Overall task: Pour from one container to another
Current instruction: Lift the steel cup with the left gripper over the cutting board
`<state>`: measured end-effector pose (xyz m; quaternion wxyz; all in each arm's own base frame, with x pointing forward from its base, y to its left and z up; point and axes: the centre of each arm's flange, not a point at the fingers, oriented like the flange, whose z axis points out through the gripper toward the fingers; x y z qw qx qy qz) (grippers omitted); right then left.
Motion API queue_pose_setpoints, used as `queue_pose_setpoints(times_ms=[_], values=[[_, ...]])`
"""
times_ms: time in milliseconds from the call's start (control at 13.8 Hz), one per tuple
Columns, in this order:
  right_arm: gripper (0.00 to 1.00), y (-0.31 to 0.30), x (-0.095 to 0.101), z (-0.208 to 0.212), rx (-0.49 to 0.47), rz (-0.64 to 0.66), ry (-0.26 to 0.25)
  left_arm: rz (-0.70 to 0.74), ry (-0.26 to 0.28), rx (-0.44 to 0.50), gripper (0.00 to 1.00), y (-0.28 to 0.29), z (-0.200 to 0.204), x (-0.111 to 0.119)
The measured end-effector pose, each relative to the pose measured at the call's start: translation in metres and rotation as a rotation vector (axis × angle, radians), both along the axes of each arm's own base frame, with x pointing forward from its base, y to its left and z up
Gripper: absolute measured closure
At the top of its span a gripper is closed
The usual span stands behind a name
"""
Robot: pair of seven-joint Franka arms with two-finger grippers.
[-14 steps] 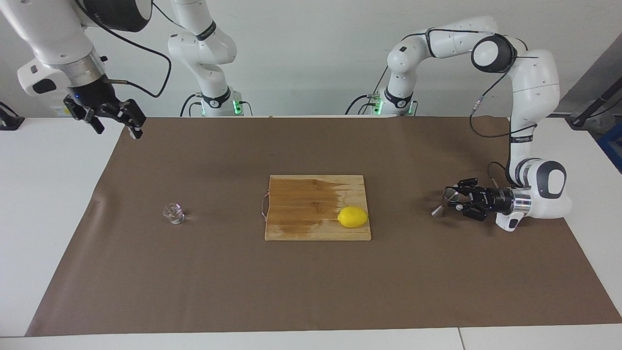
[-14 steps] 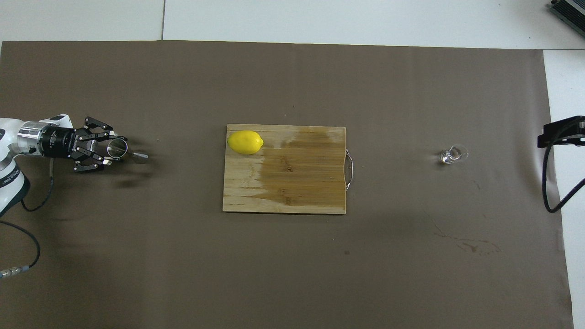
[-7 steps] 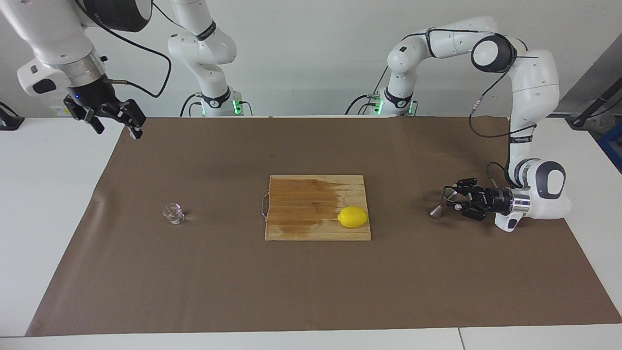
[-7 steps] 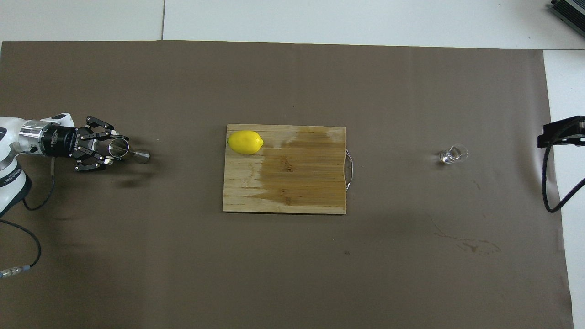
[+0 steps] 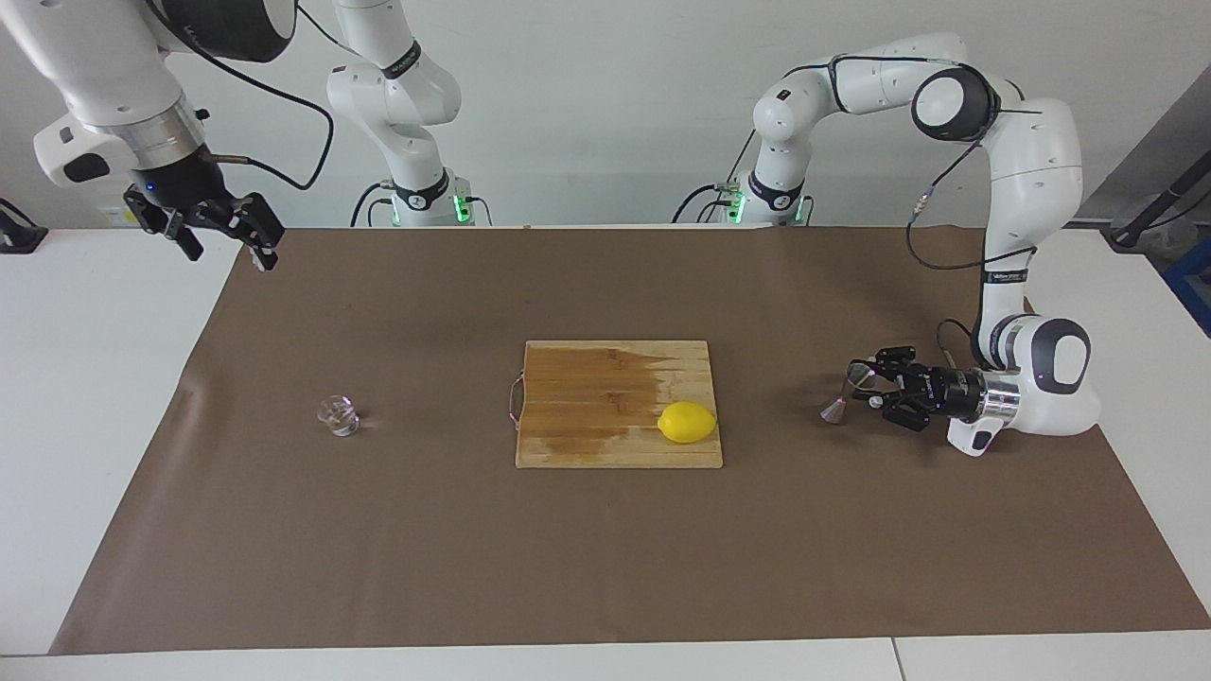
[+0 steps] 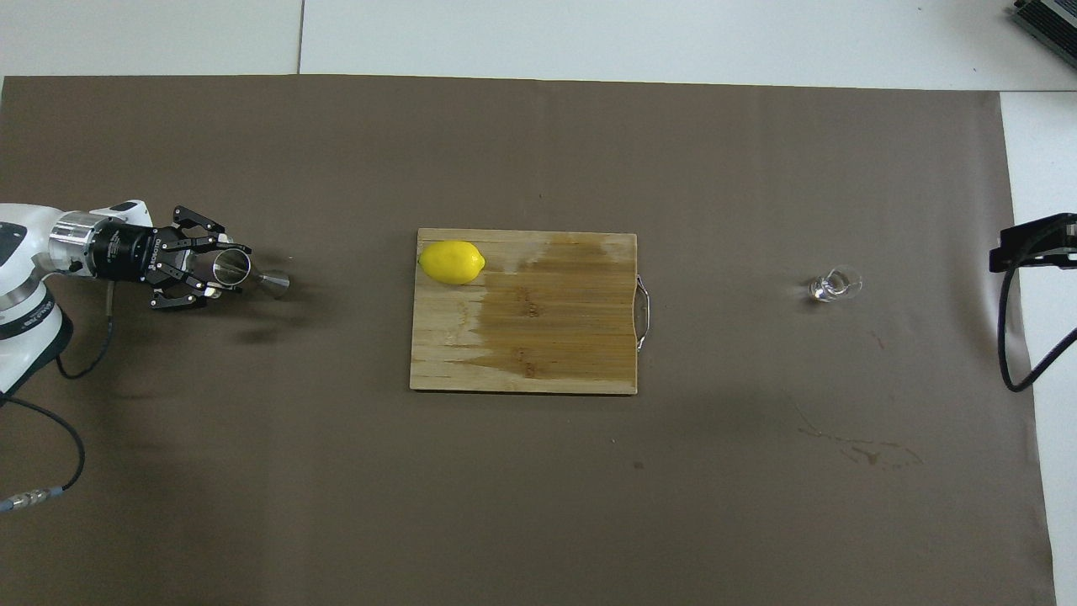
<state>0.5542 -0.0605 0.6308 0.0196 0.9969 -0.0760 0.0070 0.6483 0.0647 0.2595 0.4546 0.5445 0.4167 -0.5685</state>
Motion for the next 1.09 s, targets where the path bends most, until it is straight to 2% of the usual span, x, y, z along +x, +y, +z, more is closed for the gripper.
queue_pose_setpoints(times_ms=[145, 436, 727, 1090], values=[[0.00, 0.000, 0.000, 0.000, 0.000, 0.000, 0.000, -0.022, -0.017, -0.013, 0.49, -0.029, 0.021, 0.008], [0.00, 0.000, 0.000, 0.000, 0.000, 0.000, 0.000, -0.051, -0.037, 0.020, 0.49, -0.086, 0.062, 0.012], [0.00, 0.000, 0.000, 0.000, 0.000, 0.000, 0.000, -0.045, -0.004, 0.034, 0.49, -0.137, 0.083, 0.004], [0.00, 0.000, 0.000, 0.000, 0.000, 0.000, 0.000, -0.011, 0.045, 0.052, 0.49, -0.194, 0.084, -0.014]])
